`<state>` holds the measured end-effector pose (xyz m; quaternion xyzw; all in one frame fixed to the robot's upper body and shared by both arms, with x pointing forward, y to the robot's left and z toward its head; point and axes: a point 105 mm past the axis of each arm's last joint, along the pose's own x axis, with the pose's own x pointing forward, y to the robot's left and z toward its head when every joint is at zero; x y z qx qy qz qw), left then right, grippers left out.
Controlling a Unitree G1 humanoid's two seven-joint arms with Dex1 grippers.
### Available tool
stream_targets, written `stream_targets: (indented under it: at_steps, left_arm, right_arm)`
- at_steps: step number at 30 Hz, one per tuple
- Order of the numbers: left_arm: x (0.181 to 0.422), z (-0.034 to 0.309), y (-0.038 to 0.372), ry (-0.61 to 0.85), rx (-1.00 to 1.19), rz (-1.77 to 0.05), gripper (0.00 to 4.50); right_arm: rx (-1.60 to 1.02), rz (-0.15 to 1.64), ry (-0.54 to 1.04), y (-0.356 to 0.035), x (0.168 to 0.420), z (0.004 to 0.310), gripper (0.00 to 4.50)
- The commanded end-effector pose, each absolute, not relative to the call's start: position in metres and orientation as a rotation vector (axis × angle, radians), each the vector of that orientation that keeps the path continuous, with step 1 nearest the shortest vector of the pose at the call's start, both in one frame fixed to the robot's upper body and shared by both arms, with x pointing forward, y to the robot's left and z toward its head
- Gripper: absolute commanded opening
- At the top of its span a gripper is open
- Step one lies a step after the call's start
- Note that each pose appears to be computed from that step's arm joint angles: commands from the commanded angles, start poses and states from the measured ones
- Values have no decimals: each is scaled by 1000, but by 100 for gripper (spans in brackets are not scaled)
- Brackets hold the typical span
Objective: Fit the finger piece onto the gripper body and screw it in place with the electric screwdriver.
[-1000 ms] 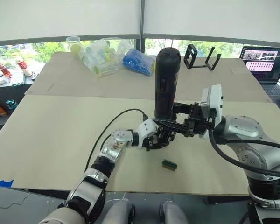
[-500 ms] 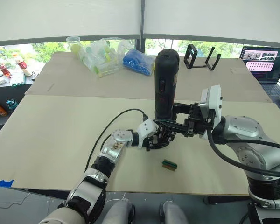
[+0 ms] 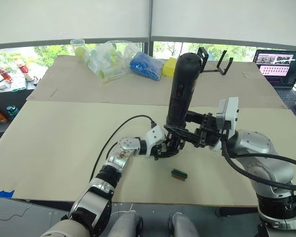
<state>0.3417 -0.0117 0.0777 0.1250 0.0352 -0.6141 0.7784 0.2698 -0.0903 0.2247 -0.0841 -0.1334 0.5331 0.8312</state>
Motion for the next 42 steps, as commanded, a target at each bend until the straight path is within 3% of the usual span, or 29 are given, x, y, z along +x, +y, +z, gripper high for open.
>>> stream_targets:
  at_steps: [1, 8, 26, 30, 38, 42]
  left_arm:
    - [342, 92, -18, 20, 275, -1340, 230]
    - [342, 91, -18, 19, 274, -1343, 230]
    - [341, 90, -18, 21, 276, -1344, 230]
    - [341, 89, -17, 26, 276, -1341, 230]
    - [341, 81, -15, 57, 274, -1337, 230]
    - [341, 79, -15, 67, 271, -1337, 230]
  right_arm:
    - [-204, 1118, -145, -95, 278, 197, 191]
    - [-195, 1140, -45, -97, 280, 185, 191]
    - [-169, 1108, -17, -102, 288, 179, 191]
    - [-164, 1118, -96, -101, 284, 198, 191]
    - [-134, 1216, -409, -89, 254, 286, 191]
    - [-128, 1268, -455, -85, 243, 299, 191]
